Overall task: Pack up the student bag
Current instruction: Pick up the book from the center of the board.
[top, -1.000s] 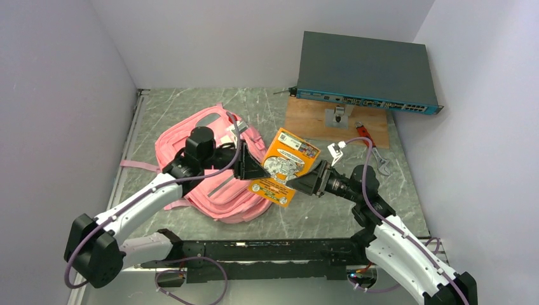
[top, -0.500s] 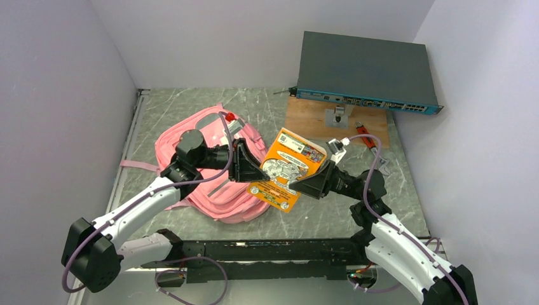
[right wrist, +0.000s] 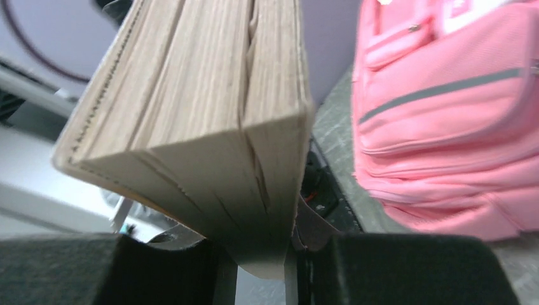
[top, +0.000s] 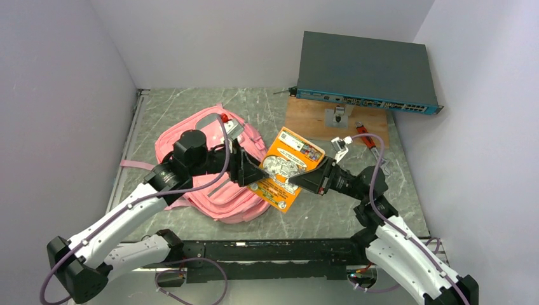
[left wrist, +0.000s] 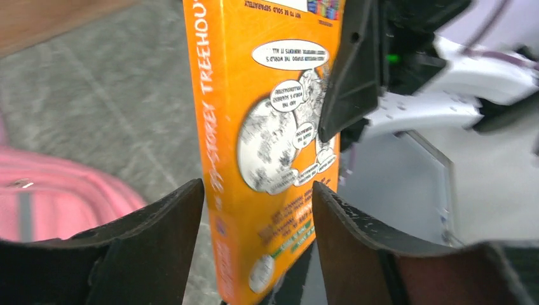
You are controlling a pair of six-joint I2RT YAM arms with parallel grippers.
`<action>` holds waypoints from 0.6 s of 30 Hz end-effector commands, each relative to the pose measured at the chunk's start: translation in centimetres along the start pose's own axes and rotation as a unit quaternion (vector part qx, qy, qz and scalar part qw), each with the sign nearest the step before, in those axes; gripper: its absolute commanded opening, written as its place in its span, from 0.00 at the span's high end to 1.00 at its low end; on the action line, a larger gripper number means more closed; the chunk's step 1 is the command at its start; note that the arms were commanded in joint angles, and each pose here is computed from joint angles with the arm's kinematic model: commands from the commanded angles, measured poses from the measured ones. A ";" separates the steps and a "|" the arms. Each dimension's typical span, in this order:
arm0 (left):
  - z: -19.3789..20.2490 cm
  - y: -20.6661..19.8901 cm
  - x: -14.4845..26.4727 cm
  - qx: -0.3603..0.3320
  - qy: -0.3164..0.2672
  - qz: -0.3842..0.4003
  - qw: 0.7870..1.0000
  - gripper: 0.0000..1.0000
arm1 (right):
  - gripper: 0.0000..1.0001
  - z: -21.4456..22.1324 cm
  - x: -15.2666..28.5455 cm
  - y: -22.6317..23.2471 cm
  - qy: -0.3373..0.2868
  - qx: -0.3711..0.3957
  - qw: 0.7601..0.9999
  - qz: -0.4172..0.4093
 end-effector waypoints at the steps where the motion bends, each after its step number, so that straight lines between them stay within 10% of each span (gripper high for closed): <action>1: -0.1 4.2 2.3 -0.053 -0.010 -0.198 0.979 0.29 | 1.00 -2.5 0.9 -2.2 -0.054 0.049 0.986 0.147; 7: 4.5 6.0 2.8 -0.066 0.067 -0.244 0.965 0.31 | 1.00 -3.4 5.6 -6.6 -0.130 0.038 0.925 0.356; 18: 13.2 6.5 -0.7 -0.037 0.203 -0.234 0.950 0.31 | 1.00 -3.4 6.6 -7.7 -0.151 0.023 0.908 0.390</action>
Point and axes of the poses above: each gripper's point midway between its finger pads, its own x axis back along the fingers, its own y axis along the line the jaws close on, z = x × y, the point moved 3 cm from there along x, back along the fingers
